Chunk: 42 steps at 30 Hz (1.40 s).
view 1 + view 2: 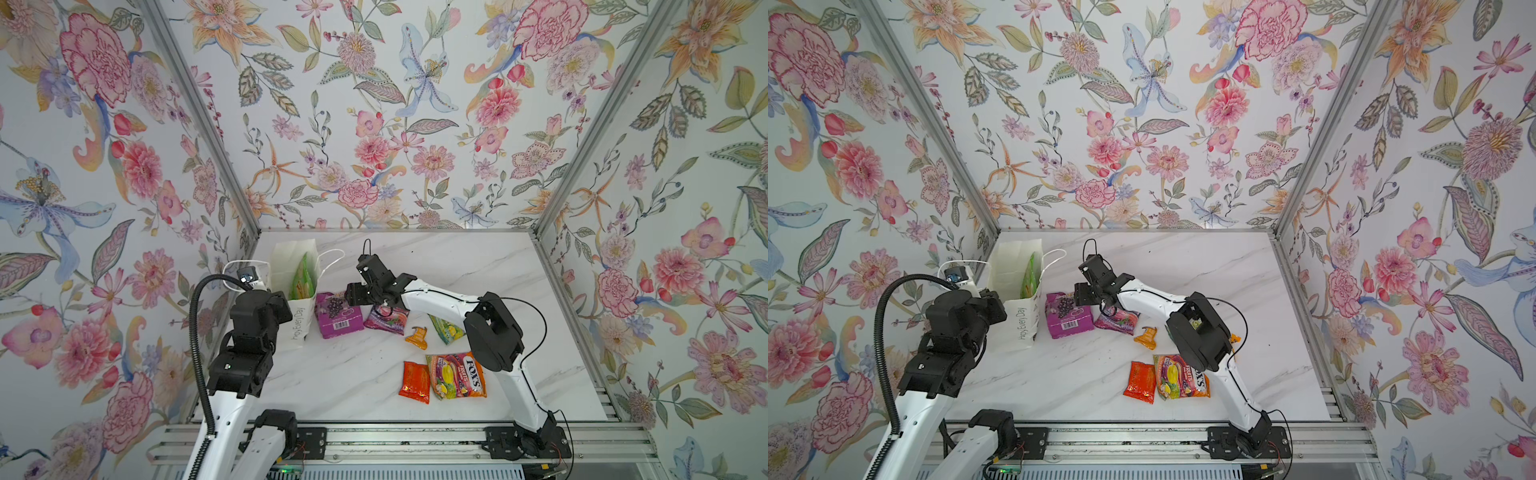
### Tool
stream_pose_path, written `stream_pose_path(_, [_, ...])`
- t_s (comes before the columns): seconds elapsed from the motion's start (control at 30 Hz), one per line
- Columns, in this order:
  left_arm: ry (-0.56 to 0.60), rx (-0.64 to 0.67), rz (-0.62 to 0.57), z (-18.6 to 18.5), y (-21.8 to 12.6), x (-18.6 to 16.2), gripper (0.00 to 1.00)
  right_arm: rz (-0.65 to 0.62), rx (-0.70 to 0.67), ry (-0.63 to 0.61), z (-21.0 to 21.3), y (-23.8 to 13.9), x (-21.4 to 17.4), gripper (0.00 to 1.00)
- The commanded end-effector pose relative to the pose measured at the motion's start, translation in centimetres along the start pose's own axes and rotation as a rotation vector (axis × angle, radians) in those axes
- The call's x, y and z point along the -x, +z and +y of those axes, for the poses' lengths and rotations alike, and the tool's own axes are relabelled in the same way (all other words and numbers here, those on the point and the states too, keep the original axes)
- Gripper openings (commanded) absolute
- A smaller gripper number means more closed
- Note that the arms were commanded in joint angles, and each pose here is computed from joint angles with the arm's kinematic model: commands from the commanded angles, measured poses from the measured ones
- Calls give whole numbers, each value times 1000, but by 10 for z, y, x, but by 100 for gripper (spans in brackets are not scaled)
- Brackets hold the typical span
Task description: Place the snacks into the paper bag
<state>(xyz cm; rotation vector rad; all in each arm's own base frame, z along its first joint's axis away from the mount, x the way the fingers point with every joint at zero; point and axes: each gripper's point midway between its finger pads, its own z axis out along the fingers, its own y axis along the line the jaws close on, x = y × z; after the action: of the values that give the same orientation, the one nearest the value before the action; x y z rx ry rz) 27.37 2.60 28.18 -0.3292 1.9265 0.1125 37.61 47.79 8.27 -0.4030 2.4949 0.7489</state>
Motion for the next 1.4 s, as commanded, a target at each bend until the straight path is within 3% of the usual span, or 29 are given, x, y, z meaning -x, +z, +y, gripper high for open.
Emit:
stream_pose_path(0.0, [-2,12,-7,3,2,-2,0,94,32,-15,6,20,-24,63])
stream_pose_path(0.23, [4,14,2,3,3,-5,0,190,5,-8,11,7,-82,52])
stream_pose_path(0.37, [4,13,2,3,4,-5,0,196,1,29,16,-15,-119,51])
stream_pose_path(0.63, [4,12,4,3,4,-6,0,241,84,11,51,-48,-168,44])
stream_pose_path(0.77, [1,12,1,3,3,-5,0,188,117,-7,58,-72,-147,55])
stream_pose_path(0.9, [-1,12,0,3,3,-5,0,127,113,-137,47,-76,-111,62])
stream_pose_path(1.13, [-2,20,-8,5,2,-4,0,187,153,-547,47,-52,-96,67])
stream_pose_path(1.37, [4,28,-3,6,3,-5,0,262,318,-639,69,-39,-102,76])
